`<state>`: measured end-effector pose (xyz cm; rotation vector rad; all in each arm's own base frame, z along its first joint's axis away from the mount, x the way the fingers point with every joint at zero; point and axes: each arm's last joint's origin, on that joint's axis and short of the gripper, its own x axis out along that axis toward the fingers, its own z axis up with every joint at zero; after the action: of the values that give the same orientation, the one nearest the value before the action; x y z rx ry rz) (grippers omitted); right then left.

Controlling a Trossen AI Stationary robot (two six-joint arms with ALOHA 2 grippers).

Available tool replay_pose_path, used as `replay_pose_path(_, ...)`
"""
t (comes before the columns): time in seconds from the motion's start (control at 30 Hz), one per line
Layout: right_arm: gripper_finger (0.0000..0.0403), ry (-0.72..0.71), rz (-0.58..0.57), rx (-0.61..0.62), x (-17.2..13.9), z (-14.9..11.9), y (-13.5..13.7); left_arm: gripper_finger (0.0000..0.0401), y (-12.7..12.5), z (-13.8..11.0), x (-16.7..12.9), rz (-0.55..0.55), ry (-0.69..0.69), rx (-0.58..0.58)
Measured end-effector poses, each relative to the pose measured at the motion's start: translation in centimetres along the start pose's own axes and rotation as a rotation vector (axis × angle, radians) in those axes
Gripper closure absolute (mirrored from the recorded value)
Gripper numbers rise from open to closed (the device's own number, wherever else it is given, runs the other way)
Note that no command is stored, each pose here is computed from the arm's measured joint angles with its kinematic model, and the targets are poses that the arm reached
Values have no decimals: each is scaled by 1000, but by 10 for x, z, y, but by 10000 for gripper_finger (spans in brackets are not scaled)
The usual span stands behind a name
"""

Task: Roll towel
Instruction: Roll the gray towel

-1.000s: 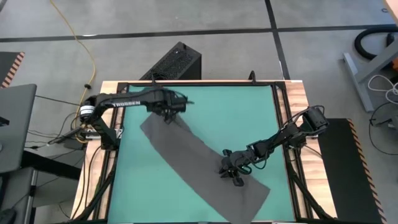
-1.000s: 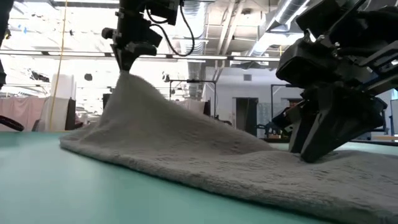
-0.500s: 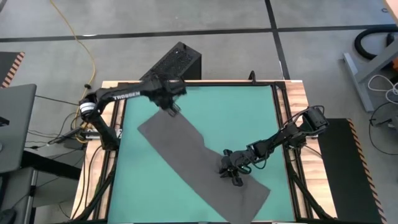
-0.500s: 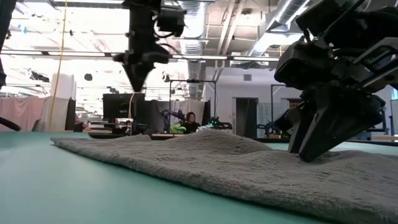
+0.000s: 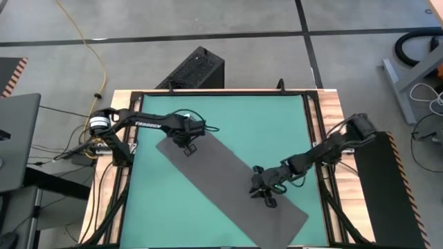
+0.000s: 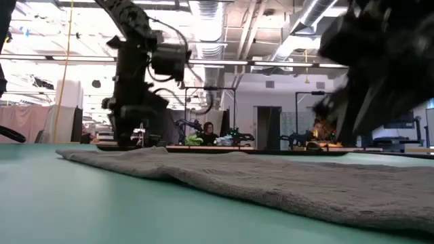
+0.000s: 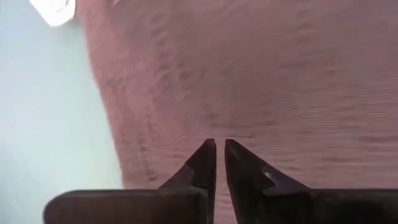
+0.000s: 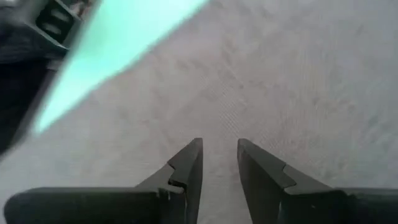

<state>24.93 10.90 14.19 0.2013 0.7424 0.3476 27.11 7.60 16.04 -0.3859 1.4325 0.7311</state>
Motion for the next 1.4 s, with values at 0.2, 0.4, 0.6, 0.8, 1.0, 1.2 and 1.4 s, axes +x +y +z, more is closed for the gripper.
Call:
replay_pose_path(0.2,275,46,-148,16,-34,-2,7,400,12,-10,17,35,50,-48)
replay_pose_path(0.4,278,165,-192,68,-22,-17,3,401,23,-12,22,132,52,-85)
replay_pose_path(0.6,284,314,-248,96,-2,-39,-2,401,42,-10,25,213,78,-171)
replay_pose_path(0.8,284,329,-256,108,1,-42,0,401,47,5,26,206,-43,-202)
replay_pose_path(1.0,284,279,-215,73,-10,-33,4,401,39,25,21,157,-230,-117)
replay_pose_path(1.2,284,233,-188,40,-21,-26,7,401,33,37,43,117,-235,-72)
replay_pose_path(1.4,285,178,-168,8,-25,-19,10,401,47,40,51,301,-214,-115)
